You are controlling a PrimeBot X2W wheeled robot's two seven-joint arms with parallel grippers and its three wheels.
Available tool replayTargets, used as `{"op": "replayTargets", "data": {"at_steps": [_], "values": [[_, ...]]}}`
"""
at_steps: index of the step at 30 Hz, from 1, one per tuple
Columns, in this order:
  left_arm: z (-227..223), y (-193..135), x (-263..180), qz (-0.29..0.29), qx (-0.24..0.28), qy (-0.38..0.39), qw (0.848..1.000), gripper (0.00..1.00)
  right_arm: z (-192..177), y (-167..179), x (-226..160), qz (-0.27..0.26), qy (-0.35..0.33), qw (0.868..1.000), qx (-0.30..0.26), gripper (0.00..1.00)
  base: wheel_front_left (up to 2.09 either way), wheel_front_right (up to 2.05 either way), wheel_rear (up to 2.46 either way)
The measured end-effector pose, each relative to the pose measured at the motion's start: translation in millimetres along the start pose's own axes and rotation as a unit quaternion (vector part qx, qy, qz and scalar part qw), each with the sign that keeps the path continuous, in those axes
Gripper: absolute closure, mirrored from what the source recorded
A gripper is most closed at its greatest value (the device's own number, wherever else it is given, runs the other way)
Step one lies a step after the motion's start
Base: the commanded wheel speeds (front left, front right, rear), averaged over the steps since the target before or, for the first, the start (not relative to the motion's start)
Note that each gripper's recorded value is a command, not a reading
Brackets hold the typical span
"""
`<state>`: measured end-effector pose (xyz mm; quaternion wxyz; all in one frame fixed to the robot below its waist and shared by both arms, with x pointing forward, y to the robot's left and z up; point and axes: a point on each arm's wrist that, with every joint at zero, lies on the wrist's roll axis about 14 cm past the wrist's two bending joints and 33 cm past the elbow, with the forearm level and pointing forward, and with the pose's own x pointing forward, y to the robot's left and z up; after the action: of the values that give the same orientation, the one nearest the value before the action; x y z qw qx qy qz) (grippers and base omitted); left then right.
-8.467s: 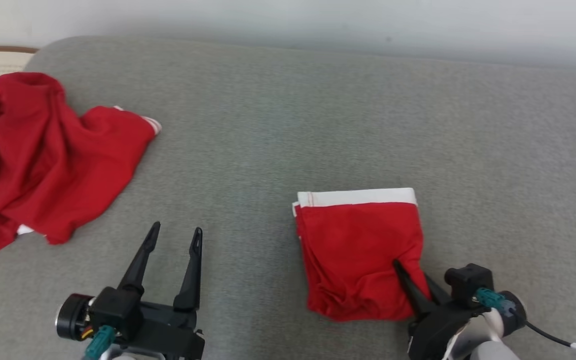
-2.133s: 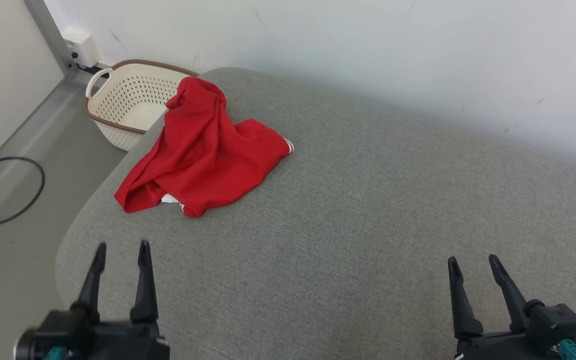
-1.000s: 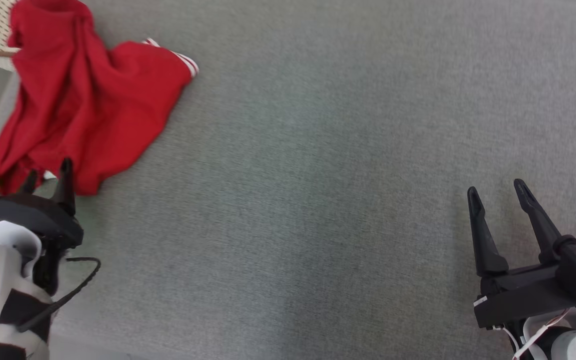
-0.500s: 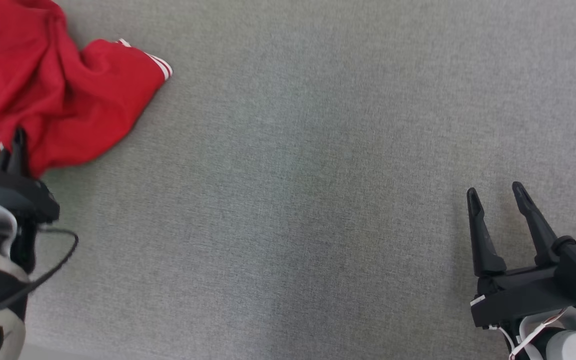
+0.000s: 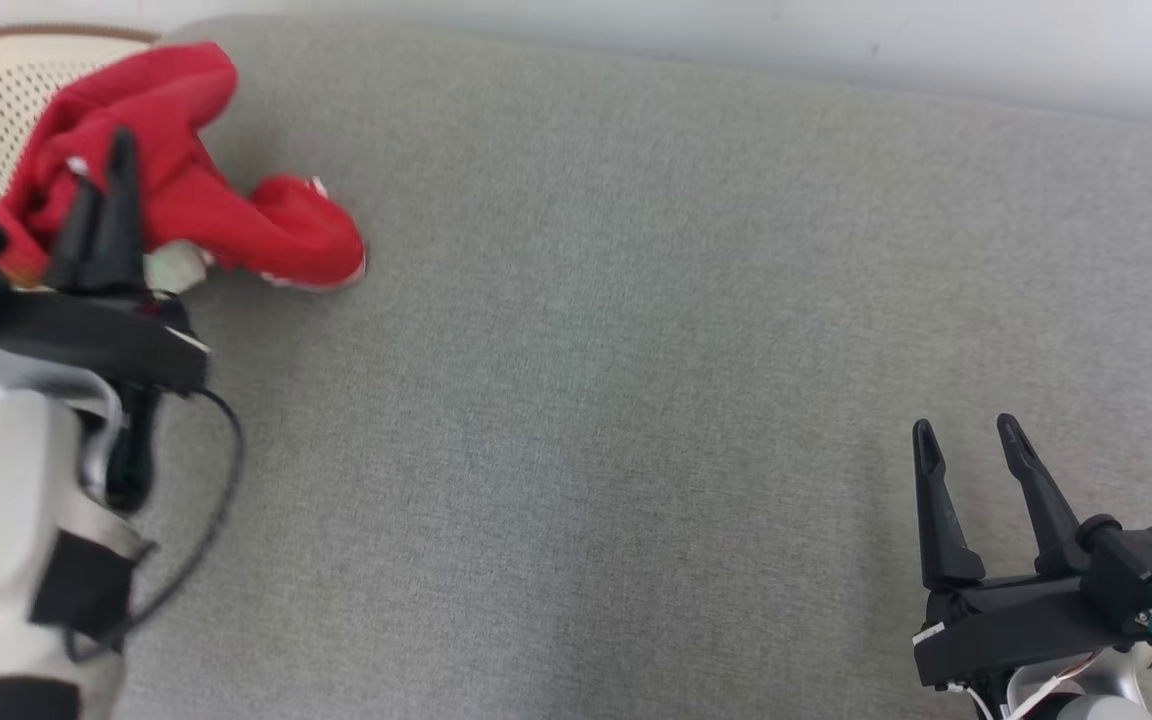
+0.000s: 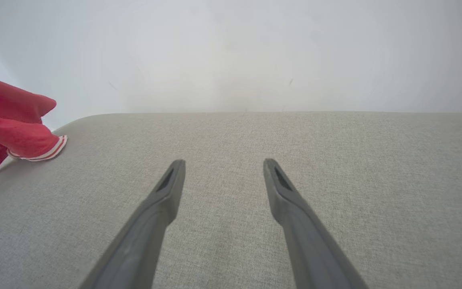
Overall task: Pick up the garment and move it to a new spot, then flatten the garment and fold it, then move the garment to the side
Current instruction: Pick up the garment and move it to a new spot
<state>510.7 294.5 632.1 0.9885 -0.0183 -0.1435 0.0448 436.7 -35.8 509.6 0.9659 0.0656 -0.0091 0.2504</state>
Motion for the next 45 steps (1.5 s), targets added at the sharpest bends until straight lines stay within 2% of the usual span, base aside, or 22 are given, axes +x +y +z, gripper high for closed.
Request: {"op": "replayTargets", "data": {"at_steps": [7, 15, 19, 28, 32, 36, 37, 38, 39, 40, 42, 45], "values": [[-2.5, -86.8, -30.4, -0.083, -0.066, 0.002, 0.994, 1.00, 13.1, -15.8, -14.7, -0.037, -0.021, 0.999, -0.001, 0.00, 0.00, 0.00, 0.00], [-37.2, -188.4, -69.2, -0.184, -0.114, 0.058, 0.975, 1.00, 21.2, -44.0, -32.8, -0.088, -0.035, 0.995, -0.007, 0.00, 0.00, 0.00, 0.00], [-46.0, -239.3, -80.0, -0.245, -0.133, 0.074, 0.958, 1.00, 22.3, -58.2, -44.6, -0.114, -0.039, 0.993, -0.010, 0.00, 0.00, 0.00, 0.00], [-31.7, -354.6, -92.2, -0.399, -0.150, 0.049, 0.903, 1.00, 17.5, -99.4, -91.8, -0.200, -0.032, 0.979, -0.015, 0.00, 0.00, 0.00, 0.00], [-26.7, -391.4, -94.1, -0.439, -0.166, 0.040, 0.882, 1.00, 16.1, -116.8, -116.2, -0.241, -0.029, 0.970, -0.016, 0.00, 0.00, 0.00, 0.00], [-51.2, -416.1, -103.8, -0.459, -0.179, 0.077, 0.866, 1.00, 11.1, -128.7, -136.4, -0.274, -0.024, 0.961, -0.011, 0.00, 0.00, 0.00, 0.00], [-55.9, -421.5, -108.2, -0.466, -0.182, 0.084, 0.862, 0.97, 10.3, -131.8, -140.9, -0.281, -0.022, 0.959, -0.011, 0.00, 0.00, 0.00, 0.00], [-59.6, -426.1, -112.2, -0.472, -0.185, 0.089, 0.857, 0.54, 9.2, -135.2, -145.3, -0.289, -0.020, 0.957, -0.012, 0.00, 0.00, 0.00, 0.00], [-61.6, -429.9, -116.1, -0.477, -0.190, 0.092, 0.853, 0.05, 7.6, -138.7, -149.1, -0.297, -0.017, 0.955, -0.013, 0.00, 0.00, 0.00, 0.00], [-63.7, -432.2, -119.3, -0.480, -0.193, 0.095, 0.850, 0.00, 5.7, -141.8, -151.9, -0.302, -0.014, 0.953, -0.014, 0.00, 0.00, 0.00, 0.00], [-65.9, -433.1, -125.0, -0.484, -0.200, 0.098, 0.846, 0.00, 3.1, -144.5, -152.7, -0.307, -0.012, 0.952, -0.012, 0.00, 0.00, 0.00, 0.00], [-65.3, -419.9, -129.5, -0.467, -0.216, 0.096, 0.852, 0.00, 4.3, -147.9, -145.8, -0.303, -0.017, 0.953, -0.013, 0.00, 0.00, 0.00, 0.00]]}}
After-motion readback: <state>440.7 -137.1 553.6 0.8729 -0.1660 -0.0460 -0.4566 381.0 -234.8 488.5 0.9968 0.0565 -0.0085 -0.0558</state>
